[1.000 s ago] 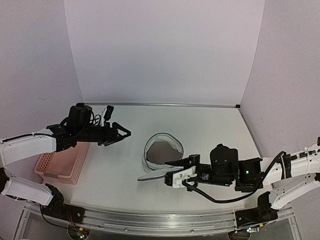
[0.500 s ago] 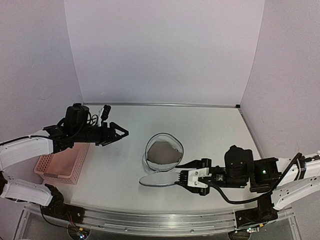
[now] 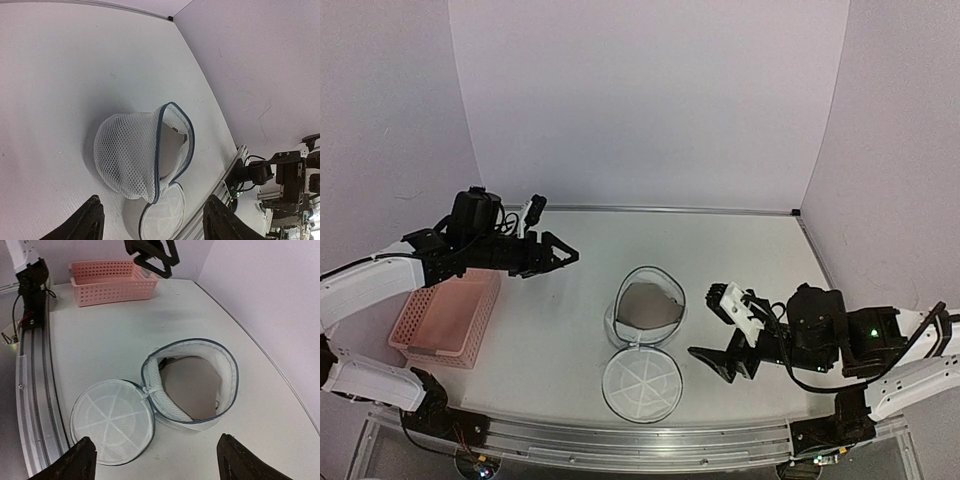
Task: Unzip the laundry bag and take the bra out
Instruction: Pick up the bin from the corner of the board.
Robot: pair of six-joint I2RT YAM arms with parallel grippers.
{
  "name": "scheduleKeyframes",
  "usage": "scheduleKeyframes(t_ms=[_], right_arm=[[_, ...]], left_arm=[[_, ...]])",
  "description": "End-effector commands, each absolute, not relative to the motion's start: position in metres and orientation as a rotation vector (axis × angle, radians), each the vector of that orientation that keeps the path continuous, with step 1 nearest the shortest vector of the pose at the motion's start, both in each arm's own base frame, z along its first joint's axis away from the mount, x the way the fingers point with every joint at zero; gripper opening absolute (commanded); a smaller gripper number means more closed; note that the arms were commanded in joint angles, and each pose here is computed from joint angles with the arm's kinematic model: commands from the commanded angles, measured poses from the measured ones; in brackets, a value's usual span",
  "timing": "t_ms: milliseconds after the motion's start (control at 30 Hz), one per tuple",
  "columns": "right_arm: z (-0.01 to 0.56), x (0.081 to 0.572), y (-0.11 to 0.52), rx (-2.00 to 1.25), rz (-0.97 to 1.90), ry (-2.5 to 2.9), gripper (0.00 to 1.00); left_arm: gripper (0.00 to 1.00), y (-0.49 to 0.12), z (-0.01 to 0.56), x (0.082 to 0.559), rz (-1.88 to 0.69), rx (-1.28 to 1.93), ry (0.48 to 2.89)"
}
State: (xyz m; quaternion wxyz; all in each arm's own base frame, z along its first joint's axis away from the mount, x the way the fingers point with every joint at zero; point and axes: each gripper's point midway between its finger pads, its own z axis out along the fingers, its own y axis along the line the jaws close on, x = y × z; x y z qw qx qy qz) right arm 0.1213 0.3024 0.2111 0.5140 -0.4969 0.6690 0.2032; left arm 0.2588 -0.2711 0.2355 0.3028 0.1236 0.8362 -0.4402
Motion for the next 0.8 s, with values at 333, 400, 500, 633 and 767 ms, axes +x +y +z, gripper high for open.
scheduleKeyframes(t_ms=[333, 400, 500, 633, 767], right_arm=[[0.209, 0.159, 0.321, -0.79, 0.463, 1.994, 0.87], [0.204, 0.159, 0.324, -0.801, 0.46, 2.004, 0.87], [0.198, 0.155, 0.331, -0.82, 0.491, 2.008, 0.87], [0.189, 0.151, 0.338, -0.84, 0.529, 2.016, 0.87], [0.181, 0.148, 0.341, -0.861, 0.539, 2.022, 0.88]], left_arm=[[0.72, -0.14, 0.206, 0.307, -0.105, -0.155, 2.432], [0.77, -0.129, 0.2, 0.308, -0.035, -0.203, 2.429], [0.78, -0.107, 0.189, 0.311, 0.128, -0.275, 2.412], [0.8, -0.093, 0.169, 0.311, 0.197, -0.332, 2.451], [0.8, -0.077, 0.148, 0.31, 0.252, -0.392, 2.487]])
